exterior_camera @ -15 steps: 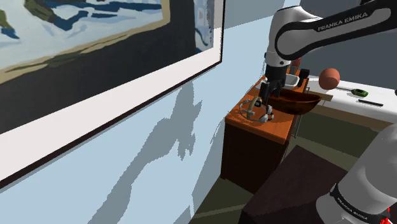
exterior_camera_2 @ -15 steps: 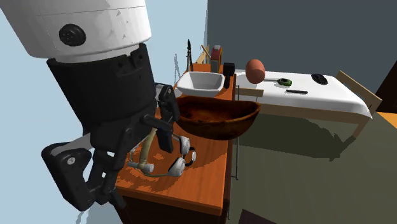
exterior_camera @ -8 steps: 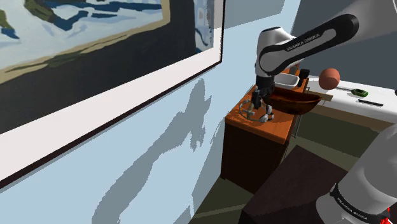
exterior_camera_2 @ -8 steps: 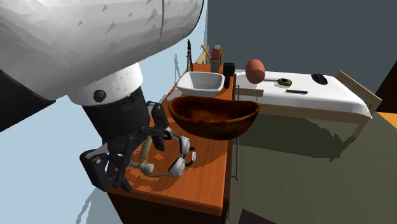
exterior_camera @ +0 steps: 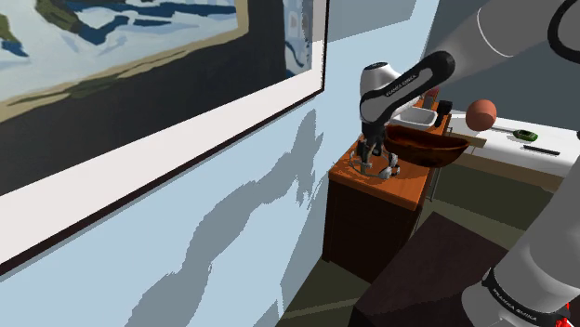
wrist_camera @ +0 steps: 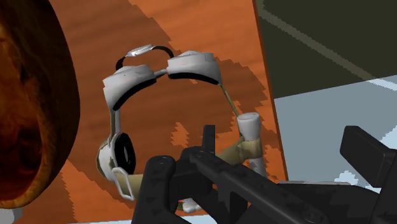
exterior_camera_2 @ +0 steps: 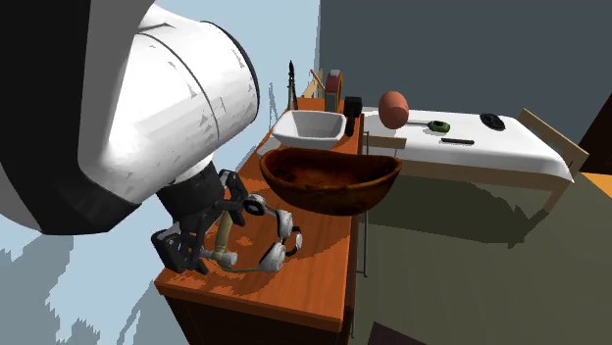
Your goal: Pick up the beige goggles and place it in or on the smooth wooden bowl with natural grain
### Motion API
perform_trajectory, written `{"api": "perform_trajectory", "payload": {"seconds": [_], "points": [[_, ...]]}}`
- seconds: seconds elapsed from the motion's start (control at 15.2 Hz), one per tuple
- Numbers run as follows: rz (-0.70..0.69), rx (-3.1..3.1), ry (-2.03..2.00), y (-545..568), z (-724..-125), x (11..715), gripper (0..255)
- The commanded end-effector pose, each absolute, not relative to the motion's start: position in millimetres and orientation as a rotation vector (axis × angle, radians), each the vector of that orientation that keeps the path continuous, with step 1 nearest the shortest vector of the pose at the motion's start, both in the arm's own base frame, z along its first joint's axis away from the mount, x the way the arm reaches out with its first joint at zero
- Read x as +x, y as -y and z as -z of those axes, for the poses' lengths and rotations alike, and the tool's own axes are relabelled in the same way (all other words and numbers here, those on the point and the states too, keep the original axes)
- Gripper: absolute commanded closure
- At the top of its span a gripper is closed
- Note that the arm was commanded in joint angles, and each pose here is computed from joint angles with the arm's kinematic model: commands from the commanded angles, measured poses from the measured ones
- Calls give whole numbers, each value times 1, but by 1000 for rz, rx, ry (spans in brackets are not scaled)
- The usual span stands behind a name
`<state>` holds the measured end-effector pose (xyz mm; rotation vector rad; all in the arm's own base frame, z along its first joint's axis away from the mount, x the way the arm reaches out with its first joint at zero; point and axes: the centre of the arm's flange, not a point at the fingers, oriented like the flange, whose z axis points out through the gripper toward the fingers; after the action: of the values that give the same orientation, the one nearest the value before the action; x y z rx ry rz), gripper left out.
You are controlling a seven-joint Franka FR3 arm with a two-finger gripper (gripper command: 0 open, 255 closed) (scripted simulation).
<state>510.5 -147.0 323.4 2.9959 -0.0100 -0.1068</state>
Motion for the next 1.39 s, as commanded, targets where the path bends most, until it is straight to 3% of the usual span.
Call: {"api": "perform_trajectory", "payload": {"seconds": [0.0, 0.53, 1.06, 1.12, 1.32], "points": [[107, 2981, 0, 157, -307, 525, 0], [107, 2981, 0, 164, -268, 522, 0], [107, 2981, 0, 164, -268, 522, 0], [107, 2981, 0, 164, -268, 522, 255], [107, 2981, 0, 164, -268, 522, 255]]}}
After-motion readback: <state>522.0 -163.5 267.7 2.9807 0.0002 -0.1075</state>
